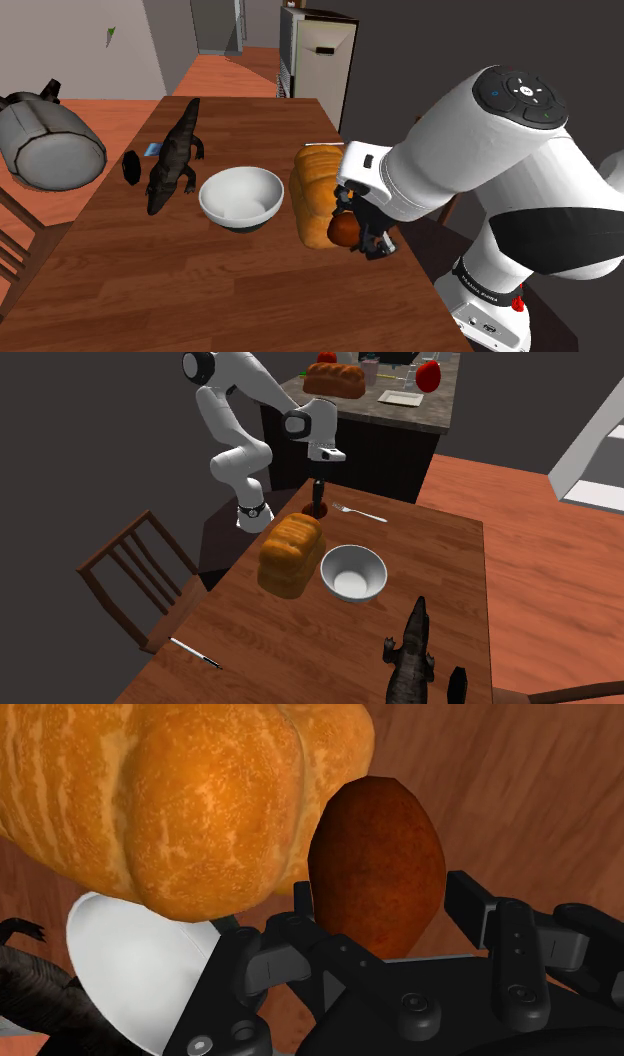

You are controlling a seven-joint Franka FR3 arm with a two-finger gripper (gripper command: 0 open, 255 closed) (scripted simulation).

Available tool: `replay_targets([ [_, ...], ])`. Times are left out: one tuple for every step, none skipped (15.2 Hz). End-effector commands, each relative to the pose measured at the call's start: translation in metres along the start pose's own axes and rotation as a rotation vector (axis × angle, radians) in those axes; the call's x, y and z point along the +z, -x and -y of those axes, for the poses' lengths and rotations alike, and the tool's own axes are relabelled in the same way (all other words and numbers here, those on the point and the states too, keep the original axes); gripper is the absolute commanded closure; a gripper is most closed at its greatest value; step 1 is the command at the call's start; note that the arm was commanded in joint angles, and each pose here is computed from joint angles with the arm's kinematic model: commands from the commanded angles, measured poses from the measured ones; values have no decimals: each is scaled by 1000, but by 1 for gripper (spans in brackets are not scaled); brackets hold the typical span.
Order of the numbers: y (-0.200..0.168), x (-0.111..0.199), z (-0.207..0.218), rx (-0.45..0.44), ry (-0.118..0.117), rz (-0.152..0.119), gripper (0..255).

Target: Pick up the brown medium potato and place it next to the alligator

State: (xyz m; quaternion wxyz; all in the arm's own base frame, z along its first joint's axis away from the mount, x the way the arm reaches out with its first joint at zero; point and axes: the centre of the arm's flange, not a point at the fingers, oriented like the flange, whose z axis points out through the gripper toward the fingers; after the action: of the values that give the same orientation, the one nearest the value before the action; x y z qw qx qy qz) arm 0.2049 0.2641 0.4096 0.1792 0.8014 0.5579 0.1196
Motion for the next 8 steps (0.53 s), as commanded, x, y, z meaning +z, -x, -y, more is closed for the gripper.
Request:
replay_targets([
  [1,-9,-4,0,0,0,255],
  [1,-14,-6,0,0,0,255],
  [1,-18,-9,0,0,0,255],
  [1,-23,-11,0,0,0,255],
  [1,-28,-13,0,0,0,255],
  [1,-33,-15,0,0,0,255],
  [1,-38,-18,0,0,0,255],
  [1,-42,-20,0,0,0,255],
])
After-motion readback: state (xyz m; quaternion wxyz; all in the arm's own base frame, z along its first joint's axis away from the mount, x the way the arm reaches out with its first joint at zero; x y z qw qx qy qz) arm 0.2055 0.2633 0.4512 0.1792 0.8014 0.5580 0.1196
